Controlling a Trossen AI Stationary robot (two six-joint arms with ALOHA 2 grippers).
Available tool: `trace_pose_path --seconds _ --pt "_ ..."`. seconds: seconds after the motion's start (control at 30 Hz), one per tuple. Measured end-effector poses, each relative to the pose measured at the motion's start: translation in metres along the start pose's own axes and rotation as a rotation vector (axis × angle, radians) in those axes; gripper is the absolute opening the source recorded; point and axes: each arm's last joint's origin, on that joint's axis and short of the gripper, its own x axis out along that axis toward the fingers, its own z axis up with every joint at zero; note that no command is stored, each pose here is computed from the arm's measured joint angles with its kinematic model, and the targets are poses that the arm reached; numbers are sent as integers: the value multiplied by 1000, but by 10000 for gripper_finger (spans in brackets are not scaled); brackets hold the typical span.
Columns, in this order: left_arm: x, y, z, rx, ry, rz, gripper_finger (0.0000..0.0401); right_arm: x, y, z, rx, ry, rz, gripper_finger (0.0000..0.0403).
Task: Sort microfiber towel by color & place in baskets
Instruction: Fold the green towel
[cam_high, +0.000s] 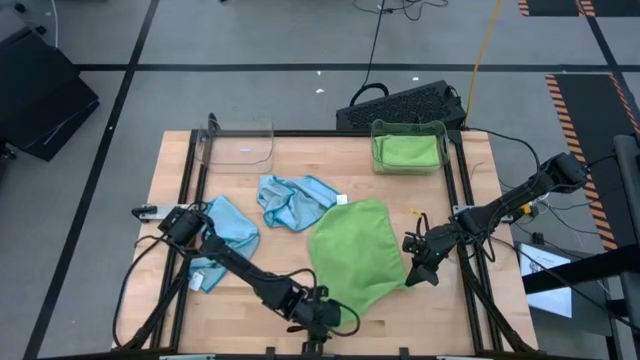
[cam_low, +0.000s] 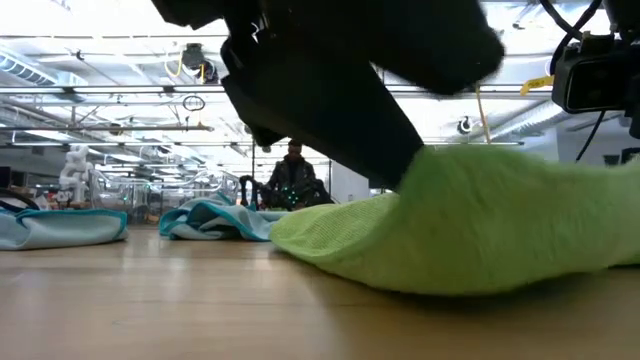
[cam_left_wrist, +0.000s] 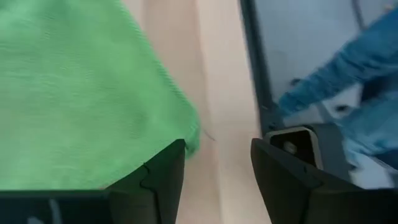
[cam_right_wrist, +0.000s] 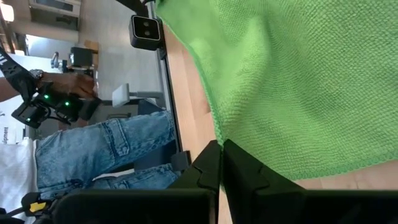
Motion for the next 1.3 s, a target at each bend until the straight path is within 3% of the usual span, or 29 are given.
trace_pose_path --seconds 0.13,0.27,0.43,0.57,0.67,0.8,0.93,1.17,1.3 --pt "0 -5 -3 -1 50 -86 170 0 0 0 0 -2 -1 6" --pt "-8 -9 -1 4 47 -101 141 0 0 0 0 -3 -1 6" --pt "-28 -4 20 -15 -95 11 123 0 0 0 0 -4 -3 6" --pt "-27 6 24 -27 -142 112 136 0 0 0 1 -3 -5 6" --pt "-19 16 24 -39 -132 129 161 0 0 0 1 -3 -5 6" --pt "-6 32 23 -57 -73 90 200 0 0 0 1 -3 -5 6" --pt "0 36 26 14 -61 -2 213 0 0 0 1 -4 -5 6" --pt "4 35 24 74 -22 -91 166 0 0 0 1 -4 -8 6" --pt "13 35 17 87 1 -67 140 0 -1 1 -6 -23 -17 6"
